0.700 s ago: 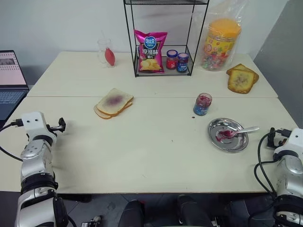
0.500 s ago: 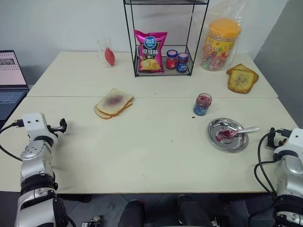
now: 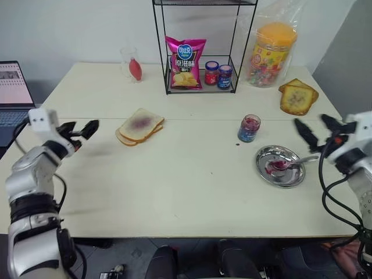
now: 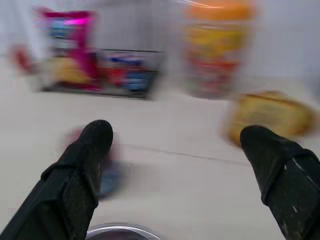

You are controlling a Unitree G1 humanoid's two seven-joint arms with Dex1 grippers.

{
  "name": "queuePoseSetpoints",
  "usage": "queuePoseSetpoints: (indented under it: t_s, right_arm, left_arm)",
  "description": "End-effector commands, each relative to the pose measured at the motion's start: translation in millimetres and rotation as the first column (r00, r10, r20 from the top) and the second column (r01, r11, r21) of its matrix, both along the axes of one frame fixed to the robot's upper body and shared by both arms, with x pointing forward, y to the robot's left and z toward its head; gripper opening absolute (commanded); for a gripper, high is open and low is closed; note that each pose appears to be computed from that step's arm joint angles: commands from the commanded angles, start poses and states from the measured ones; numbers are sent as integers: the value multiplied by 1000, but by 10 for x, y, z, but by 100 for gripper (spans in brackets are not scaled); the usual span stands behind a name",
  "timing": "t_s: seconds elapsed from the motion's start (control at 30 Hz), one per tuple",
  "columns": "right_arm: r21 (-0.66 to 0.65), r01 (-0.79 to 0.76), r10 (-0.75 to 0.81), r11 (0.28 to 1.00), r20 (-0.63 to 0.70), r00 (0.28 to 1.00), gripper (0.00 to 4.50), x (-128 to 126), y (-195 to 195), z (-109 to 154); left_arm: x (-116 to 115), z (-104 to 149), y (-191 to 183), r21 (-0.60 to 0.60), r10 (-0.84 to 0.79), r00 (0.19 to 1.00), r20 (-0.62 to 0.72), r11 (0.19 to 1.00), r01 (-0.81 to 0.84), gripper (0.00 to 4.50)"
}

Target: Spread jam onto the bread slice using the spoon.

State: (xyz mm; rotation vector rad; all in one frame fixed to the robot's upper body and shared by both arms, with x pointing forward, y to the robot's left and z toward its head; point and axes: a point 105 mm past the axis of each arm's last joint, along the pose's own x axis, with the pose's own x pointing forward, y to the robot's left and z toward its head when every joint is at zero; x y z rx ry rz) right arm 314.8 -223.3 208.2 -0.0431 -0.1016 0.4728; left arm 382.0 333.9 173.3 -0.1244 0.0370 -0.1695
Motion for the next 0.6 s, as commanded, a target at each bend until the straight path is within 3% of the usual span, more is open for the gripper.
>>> queuePoseSetpoints:
  t_s: [0.03,0.17,0.43,0.6]
  right_arm:
    - [-30,-224,223,974,-13,975,448,-109,457,150]
    - [-24,-437,435,899,-49,899,448,-188,1001,123]
    - [-16,-489,488,872,-52,871,448,-243,1308,25]
    - [-5,-483,482,875,-54,874,448,-267,1336,0]
  left_arm:
    - [143,7,-182,40,-48,999,-20,998,49,450]
    - [324,-187,-411,105,-85,992,-97,990,95,450]
    - [459,-416,-492,119,-50,984,-172,990,72,450]
    - [474,-455,-625,89,-117,978,-174,987,134,450]
